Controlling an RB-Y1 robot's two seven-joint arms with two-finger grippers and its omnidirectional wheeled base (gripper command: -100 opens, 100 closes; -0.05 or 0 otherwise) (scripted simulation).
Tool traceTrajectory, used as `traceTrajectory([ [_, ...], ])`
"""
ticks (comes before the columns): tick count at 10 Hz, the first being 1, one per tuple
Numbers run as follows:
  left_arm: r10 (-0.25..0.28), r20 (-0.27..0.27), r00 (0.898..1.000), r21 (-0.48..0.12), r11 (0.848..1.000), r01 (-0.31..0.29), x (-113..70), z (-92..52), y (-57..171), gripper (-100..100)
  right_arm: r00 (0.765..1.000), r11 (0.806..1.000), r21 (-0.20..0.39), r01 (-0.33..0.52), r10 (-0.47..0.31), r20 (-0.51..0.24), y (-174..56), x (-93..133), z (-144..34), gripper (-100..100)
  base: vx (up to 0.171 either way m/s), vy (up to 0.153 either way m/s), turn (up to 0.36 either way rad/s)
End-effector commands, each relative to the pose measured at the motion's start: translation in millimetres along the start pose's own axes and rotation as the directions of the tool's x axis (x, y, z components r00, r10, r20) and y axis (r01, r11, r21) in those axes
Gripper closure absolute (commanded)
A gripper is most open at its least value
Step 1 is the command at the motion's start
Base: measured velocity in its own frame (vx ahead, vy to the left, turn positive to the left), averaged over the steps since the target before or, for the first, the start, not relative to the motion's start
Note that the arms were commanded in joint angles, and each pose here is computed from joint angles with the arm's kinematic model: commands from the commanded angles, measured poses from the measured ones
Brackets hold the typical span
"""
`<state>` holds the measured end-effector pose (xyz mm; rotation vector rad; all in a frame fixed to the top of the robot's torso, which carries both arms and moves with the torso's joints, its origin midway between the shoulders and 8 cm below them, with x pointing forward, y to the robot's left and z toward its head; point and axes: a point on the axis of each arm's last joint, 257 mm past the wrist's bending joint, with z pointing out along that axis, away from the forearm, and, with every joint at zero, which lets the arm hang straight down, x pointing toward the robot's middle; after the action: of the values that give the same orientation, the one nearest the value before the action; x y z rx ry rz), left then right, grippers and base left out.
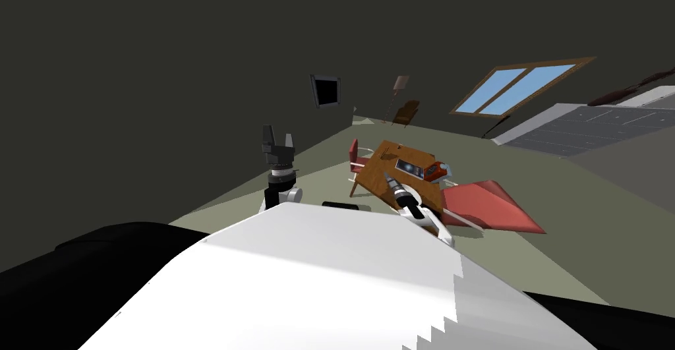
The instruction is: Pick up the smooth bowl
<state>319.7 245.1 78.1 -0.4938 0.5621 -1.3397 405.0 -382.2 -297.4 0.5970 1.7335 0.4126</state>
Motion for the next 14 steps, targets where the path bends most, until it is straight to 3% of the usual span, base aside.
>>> traceTrajectory([
  [1,0.0,0.0,1.0,0.0,1.0,0.0,0.0,0.0,0,0,0.993,0.991,0.08,0.109,-0.104,-0.058,-38,12,-5.2,-100,0.013,0.097,0.238],
  [2,0.0,0.0,1.0,0.0,1.0,0.0,0.0,0.0,0,0,0.992,0.99,0.09,0.111,-0.106,-0.065,-44,14,-6.0,-100,0.019,0.069,0.054],
  [4,0.0,0.0,1.0,0.0,1.0,0.0,0.0,0.0,0,0,0.962,0.955,0.162,0.25,-0.227,-0.148,-88,24,-15.2,-100,0.004,0.048,0.195],
  [5,0.0,0.0,1.0,0.0,1.0,0.0,0.0,0.0,0,0,0.961,0.952,0.17,0.254,-0.229,-0.154,-93,25,-16.4,-100,0.001,0.025,0.082],
  [6,0.0,0.0,1.0,0.0,1.0,0.0,0.0,0.0,0,0,0.936,0.924,0.198,0.326,-0.287,-0.203,-117,30,-23.7,-100,-0.012,0.02,0.152],
  [7,0.0,0.0,1.0,0.0,1.0,0.0,0.0,0.0,0,0,0.936,0.924,0.198,0.326,-0.287,-0.203,-117,30,-23.7,-100,-0.014,0.008,0.083],
  [9,0.0,0.0,1.0,0.0,1.0,0.0,0.0,0.0,0,0,0.869,0.855,0.23,0.465,-0.391,-0.303,-161,36,-41.5,-100,-0.029,0.003,0.233],
  [11,0.0,0.0,1.0,0.0,1.0,0.0,-0.1,0.0,0,0,0.868,0.854,0.23,0.467,-0.393,-0.303,-161,36,-41.6,-100,-0.021,-0.008,0.031],
  [13,0.0,0.0,1.0,0.0,1.0,0.0,0.0,0.0,0,0,0.778,0.77,0.228,0.596,-0.484,-0.401,-200,39,-62.4,-100,-0.034,-0.011,0.243],
  [14,0.0,0.0,1.0,0.0,1.0,0.0,0.0,0.0,0,0,0.777,0.768,0.23,0.597,-0.483,-0.404,-202,40,-63.3,-100,-0.051,-0.021,0.099],
])
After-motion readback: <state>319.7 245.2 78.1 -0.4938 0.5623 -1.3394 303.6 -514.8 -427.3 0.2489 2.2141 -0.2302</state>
